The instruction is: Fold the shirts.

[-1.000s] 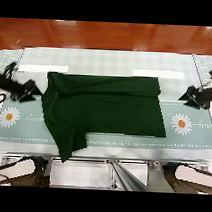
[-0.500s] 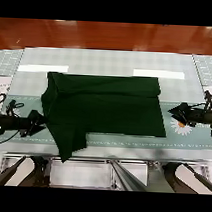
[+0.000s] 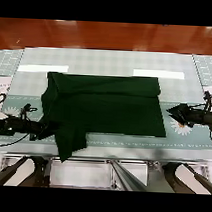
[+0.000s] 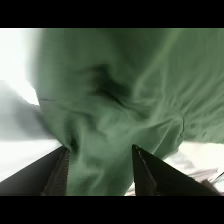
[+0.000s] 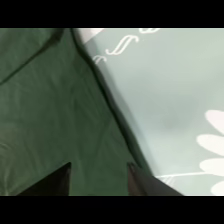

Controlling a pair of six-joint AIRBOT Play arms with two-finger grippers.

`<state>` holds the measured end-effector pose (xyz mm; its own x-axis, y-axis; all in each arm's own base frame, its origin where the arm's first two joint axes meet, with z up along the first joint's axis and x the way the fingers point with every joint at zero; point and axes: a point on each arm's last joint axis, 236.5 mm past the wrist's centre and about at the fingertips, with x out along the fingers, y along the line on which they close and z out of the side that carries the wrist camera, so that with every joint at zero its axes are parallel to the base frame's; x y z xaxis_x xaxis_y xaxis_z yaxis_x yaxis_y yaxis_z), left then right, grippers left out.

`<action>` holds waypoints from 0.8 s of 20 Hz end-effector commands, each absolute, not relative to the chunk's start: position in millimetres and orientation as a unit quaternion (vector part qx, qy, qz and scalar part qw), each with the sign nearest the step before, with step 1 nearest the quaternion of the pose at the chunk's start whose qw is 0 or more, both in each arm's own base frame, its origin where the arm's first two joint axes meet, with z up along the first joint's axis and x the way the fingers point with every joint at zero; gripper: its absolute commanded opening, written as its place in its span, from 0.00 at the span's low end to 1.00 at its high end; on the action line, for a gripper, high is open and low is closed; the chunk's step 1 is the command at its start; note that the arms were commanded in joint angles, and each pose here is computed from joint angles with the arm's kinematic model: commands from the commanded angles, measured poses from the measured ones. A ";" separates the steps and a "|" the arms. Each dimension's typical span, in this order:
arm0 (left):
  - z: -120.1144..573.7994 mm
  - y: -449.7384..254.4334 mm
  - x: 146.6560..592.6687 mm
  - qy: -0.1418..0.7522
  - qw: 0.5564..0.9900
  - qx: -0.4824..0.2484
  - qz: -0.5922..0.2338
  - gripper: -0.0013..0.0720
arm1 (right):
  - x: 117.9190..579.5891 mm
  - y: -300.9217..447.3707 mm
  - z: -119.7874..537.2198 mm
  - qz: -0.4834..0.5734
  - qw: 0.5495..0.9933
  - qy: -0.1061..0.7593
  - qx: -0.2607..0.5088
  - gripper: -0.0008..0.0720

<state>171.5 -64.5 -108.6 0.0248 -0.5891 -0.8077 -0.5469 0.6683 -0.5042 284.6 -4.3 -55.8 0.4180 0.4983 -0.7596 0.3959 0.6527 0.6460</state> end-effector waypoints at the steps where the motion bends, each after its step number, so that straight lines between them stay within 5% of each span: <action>1: -131.6 -75.6 173.5 0.715 0.597 -0.363 -0.020 0.70 | 287.1 0.4 -51.0 0.043 0.729 0.532 0.428 0.58; 3: -135.2 -82.3 178.4 0.714 0.605 -0.352 -0.026 0.06 | 285.5 -0.9 -51.5 0.042 0.728 0.534 0.427 0.58; 12: -129.1 -87.0 175.9 0.719 0.600 -0.348 -0.039 0.05 | 188.0 1.0 -95.5 -0.014 0.616 0.680 0.398 0.58; 16: -128.8 -87.4 176.3 0.718 0.600 -0.349 -0.039 0.05 | 186.5 3.6 -102.7 -0.020 0.615 0.676 0.405 0.58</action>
<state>163.0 -95.5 -122.1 -0.0902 -0.5841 -0.8067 -0.4580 0.7436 -0.4872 194.7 1.4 -97.1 0.1091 0.5230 -0.8453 0.5575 0.6719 0.4876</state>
